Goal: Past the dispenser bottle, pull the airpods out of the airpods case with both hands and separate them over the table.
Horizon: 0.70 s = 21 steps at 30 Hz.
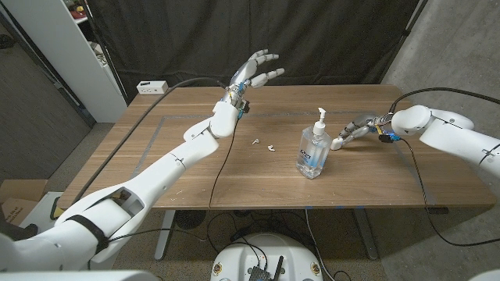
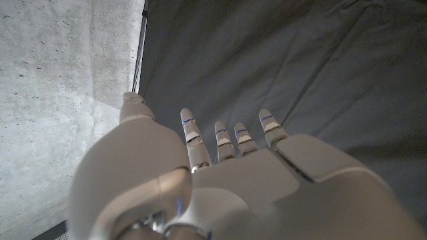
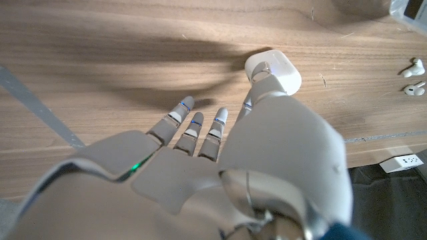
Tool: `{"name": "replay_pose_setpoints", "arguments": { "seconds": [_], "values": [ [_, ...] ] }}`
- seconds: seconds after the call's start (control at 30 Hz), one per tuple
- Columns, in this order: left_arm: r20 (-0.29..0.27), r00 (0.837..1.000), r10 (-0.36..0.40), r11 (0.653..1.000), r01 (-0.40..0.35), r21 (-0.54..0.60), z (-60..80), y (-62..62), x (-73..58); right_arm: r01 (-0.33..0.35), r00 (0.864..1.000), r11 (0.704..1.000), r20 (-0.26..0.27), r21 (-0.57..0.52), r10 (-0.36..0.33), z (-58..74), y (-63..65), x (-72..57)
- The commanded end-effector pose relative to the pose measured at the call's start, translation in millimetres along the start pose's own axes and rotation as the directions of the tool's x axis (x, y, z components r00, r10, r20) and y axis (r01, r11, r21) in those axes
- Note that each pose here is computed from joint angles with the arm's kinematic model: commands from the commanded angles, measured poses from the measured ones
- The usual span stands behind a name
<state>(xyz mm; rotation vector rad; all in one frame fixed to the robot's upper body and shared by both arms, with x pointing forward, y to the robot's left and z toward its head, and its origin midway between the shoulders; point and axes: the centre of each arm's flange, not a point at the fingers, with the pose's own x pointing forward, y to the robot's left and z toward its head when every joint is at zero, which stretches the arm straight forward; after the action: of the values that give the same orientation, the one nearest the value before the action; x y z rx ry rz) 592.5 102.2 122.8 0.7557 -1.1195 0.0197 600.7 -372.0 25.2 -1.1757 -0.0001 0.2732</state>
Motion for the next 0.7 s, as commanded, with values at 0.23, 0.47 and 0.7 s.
{"name": "replay_pose_setpoints", "arguments": {
  "seconds": [0.23, 0.47, 0.7],
  "values": [
    [0.02, 1.0, -0.001, 1.0, 0.0, 0.015, -7.0, 13.9, -3.7, 0.011, 0.999, 1.0, -0.031, 0.011, -0.011, 10.3, 3.1, -4.8],
    [0.015, 1.0, 0.005, 1.0, -0.005, 0.013, -10.3, 18.8, -9.4, 0.064, 0.998, 0.998, -0.019, 0.029, -0.063, 13.3, 0.7, -13.0],
    [0.01, 1.0, 0.002, 1.0, -0.002, 0.001, -14.2, 28.8, -16.1, 0.233, 0.967, 0.967, 0.077, 0.103, -0.241, 19.7, -4.8, -37.0]
  ]
}}
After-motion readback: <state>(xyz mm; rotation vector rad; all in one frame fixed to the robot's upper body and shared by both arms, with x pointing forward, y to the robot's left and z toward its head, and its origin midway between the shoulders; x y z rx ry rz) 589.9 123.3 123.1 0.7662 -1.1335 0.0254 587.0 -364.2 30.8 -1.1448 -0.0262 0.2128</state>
